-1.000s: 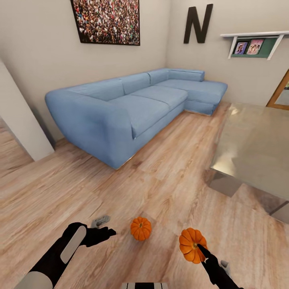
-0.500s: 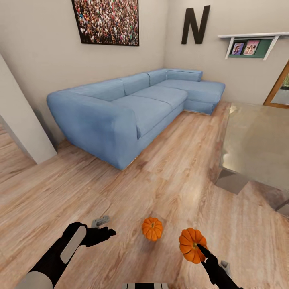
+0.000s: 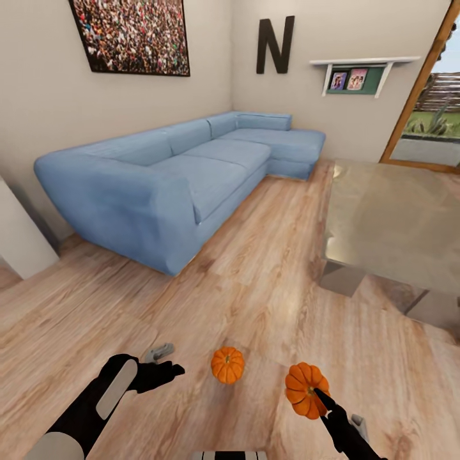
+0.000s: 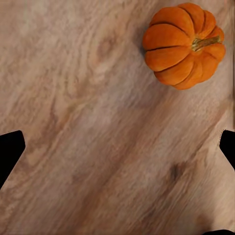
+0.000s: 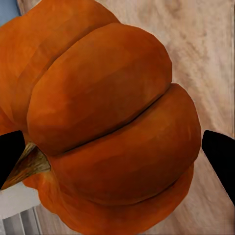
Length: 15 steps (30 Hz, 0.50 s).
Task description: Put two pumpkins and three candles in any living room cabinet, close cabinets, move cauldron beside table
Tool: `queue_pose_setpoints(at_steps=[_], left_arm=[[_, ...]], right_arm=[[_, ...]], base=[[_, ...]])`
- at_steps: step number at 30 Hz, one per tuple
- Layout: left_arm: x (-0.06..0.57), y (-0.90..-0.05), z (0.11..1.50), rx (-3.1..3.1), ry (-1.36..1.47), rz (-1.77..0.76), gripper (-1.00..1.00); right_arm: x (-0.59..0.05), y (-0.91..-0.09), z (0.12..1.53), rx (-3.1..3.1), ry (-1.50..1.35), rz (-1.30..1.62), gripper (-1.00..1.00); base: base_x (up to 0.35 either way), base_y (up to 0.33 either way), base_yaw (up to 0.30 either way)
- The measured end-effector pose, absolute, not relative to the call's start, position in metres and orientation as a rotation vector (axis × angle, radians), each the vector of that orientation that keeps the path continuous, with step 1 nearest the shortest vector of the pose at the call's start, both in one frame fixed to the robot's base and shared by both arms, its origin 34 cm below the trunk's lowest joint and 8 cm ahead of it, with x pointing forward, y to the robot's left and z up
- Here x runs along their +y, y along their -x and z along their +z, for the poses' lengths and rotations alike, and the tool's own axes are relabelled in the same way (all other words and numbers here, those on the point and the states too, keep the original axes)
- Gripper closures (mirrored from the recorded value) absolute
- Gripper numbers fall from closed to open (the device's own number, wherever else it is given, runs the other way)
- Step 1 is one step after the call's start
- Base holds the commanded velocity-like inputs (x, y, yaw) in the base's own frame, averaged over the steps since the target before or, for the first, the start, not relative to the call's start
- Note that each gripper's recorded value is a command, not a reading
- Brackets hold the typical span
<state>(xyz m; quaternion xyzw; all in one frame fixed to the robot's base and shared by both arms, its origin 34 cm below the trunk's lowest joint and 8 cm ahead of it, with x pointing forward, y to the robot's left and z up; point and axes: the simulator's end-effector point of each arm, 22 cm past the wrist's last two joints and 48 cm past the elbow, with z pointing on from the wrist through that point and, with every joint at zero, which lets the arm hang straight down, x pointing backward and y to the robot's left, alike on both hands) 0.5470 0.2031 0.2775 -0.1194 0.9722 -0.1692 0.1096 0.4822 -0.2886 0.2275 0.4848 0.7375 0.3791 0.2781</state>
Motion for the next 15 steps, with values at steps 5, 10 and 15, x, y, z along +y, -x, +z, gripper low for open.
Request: queue_pose_setpoints(at_steps=[5,10,15], left_arm=[[0.2031,-0.5478,0.2791,2.854,0.350,-0.497,-1.00],[0.2033,-0.5488,0.2810,2.850,0.349,-0.498,-1.00],[0.2033,-0.5497,0.2829,2.846,0.348,-0.498,-1.00]], right_arm=[[-0.2889,-0.4828,0.2287,1.977,-1.300,1.018,1.00],[-0.2887,-0.4839,0.2302,1.973,-1.298,1.020,1.00],[-0.2888,-0.4850,0.2318,1.971,-1.294,1.021,1.00]], base=[[0.000,0.000,-0.260],[0.060,0.022,-0.260],[0.174,0.119,-0.260]])
